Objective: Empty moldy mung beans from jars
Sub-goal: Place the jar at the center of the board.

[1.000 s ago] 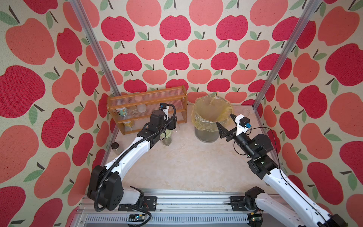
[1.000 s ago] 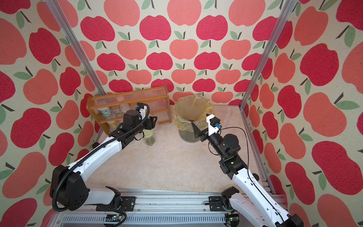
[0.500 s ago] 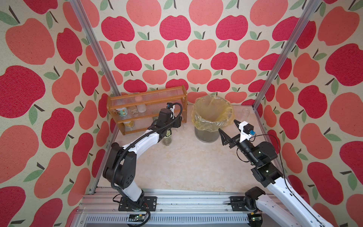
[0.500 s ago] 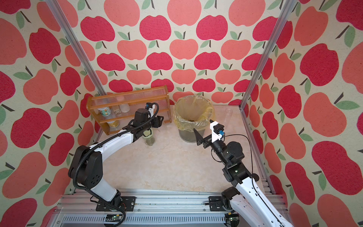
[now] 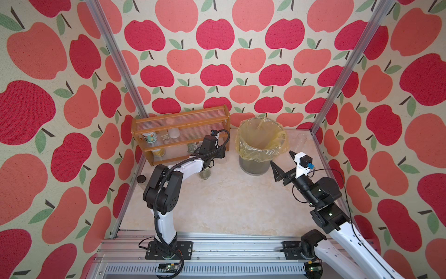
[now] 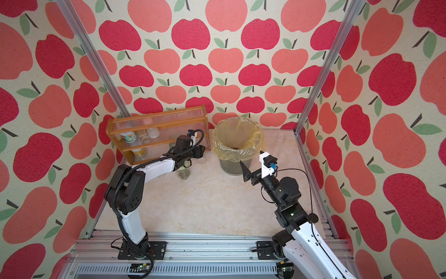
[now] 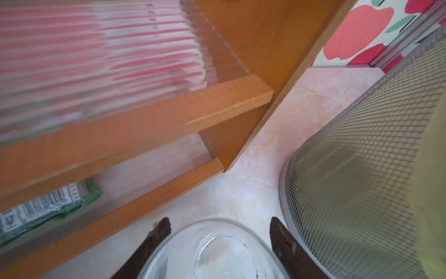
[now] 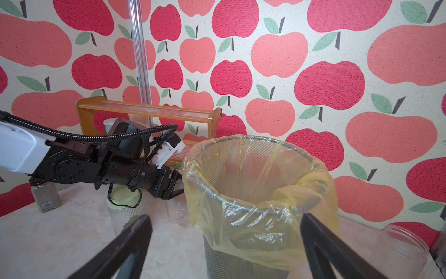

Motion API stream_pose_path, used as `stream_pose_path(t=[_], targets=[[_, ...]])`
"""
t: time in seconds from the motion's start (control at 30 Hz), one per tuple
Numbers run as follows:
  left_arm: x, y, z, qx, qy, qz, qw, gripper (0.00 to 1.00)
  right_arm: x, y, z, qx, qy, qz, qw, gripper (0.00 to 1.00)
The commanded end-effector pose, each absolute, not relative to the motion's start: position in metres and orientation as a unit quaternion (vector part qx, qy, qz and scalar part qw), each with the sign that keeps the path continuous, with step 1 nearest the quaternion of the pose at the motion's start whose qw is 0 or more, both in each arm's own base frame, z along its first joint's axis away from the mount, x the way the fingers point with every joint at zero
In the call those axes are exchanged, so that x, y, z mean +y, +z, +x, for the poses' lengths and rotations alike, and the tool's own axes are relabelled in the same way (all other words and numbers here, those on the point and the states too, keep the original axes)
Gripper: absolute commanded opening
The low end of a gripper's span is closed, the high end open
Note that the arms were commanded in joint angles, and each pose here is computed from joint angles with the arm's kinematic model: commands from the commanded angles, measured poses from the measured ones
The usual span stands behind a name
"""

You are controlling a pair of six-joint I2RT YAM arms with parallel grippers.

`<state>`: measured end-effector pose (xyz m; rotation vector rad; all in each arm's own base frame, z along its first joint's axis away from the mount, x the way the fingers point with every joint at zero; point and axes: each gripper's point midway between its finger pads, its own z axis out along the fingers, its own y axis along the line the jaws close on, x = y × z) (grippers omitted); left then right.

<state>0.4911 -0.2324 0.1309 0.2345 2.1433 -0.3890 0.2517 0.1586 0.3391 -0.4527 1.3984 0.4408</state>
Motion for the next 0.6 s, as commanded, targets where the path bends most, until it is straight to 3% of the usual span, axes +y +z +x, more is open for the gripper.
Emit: stream_pose_path(t=[0.0,0.57], targets=[[-0.239,0.142,0.504,0.853,-0.136,0.111,0.492,0.58,0.151,0.333,0.255,0.640,0.180,-0.196,0.721,0.99],[-0.248,0.124,0.503,0.837,-0.073,0.138,0.524,0.60,0.147,0.327,0.260,0.647,0.164,-0.185,0.721,0.99]])
